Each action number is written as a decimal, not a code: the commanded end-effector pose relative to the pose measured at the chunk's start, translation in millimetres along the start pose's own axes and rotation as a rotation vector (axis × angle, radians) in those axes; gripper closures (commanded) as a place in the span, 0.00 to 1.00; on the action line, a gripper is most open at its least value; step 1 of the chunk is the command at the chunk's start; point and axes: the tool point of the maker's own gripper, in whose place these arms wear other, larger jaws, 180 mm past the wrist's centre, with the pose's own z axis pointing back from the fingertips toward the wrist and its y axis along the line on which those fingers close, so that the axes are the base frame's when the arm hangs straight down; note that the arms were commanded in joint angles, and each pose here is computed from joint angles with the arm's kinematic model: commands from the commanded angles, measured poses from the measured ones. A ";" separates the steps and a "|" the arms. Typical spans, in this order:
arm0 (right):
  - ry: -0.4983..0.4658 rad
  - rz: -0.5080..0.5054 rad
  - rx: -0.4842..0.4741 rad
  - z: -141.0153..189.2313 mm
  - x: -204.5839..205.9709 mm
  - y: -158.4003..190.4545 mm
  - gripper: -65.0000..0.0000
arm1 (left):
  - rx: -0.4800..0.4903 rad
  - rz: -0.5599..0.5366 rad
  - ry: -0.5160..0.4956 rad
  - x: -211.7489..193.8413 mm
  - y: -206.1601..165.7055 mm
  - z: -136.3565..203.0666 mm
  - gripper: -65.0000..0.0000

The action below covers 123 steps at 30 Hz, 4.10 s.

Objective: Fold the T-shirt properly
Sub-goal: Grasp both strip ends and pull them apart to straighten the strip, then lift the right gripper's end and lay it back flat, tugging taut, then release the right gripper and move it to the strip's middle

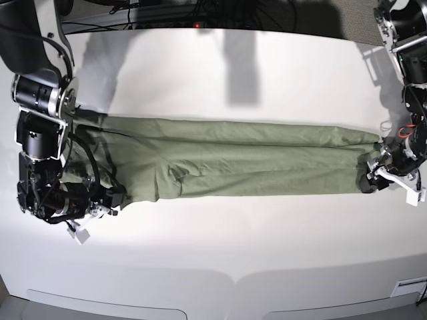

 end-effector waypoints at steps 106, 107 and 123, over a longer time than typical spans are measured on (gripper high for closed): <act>-0.318 0.233 -0.420 157.8 43.6 -71.3 0.68 | -0.005 -0.023 -0.130 38.3 -0.9 5.5 0.31; -0.367 0.233 -0.395 166.3 56.1 -64.6 0.68 | 0.007 -0.038 -0.126 37.9 1.1 5.5 0.31; -0.571 0.261 -0.161 143.2 101.7 2.4 0.68 | -0.241 -0.181 -0.240 78.9 -64.2 28.5 0.31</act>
